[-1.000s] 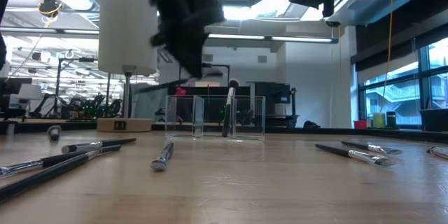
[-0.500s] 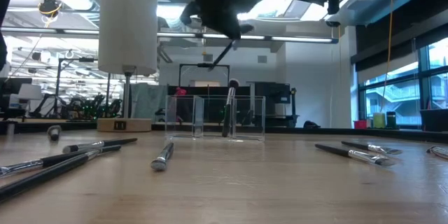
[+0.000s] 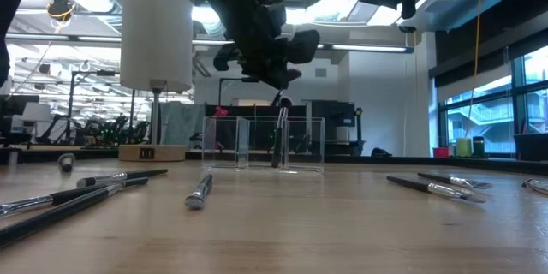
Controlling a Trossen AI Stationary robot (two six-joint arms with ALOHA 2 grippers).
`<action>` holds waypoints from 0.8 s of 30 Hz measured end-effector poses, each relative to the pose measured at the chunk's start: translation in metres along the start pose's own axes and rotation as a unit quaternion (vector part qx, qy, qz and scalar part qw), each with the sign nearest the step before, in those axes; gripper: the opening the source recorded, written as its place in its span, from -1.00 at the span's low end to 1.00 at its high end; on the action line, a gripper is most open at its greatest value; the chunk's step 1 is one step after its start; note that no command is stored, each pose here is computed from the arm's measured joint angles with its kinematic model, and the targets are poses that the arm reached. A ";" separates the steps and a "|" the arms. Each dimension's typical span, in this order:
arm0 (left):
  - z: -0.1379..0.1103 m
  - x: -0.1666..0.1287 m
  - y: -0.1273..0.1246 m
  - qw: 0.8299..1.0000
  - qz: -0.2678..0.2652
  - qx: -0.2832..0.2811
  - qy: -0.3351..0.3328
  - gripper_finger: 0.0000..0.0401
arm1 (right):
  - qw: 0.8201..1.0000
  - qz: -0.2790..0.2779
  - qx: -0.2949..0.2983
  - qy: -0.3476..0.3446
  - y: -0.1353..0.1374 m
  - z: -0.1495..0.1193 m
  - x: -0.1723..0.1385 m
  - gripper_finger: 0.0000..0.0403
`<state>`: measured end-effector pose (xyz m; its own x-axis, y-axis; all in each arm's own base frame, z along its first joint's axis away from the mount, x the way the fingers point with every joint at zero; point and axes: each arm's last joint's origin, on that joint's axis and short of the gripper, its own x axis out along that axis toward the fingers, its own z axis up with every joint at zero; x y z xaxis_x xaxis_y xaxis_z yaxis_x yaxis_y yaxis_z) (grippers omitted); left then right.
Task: Put items in baskets/containers
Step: Put the black highlighter brush into the transparent organizer, then put the black powder brush into the transparent organizer
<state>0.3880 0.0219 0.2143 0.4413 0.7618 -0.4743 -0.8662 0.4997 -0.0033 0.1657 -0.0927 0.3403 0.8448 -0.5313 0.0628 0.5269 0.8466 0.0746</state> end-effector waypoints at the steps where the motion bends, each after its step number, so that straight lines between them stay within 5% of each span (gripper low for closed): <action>1: 0.000 -0.001 0.000 1.000 0.000 -0.001 -0.001 -0.73 | 1.000 0.000 0.000 0.000 0.000 0.000 0.000 -0.15; 14: 0.003 -0.016 0.001 0.999 -0.020 0.021 0.014 -0.36 | 1.000 0.000 0.000 -0.001 0.000 0.001 -0.001 -0.15; 24: 0.024 -0.083 0.018 0.996 -0.075 0.031 0.035 -0.23 | 1.000 0.005 -0.010 0.007 0.000 -0.001 -0.001 -0.15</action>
<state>0.3411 -0.0230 0.2746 0.5457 0.6466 -0.5330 -0.7742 0.6324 -0.0255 0.1653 -0.0921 0.3393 0.8512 -0.5225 0.0499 0.5201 0.8524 0.0534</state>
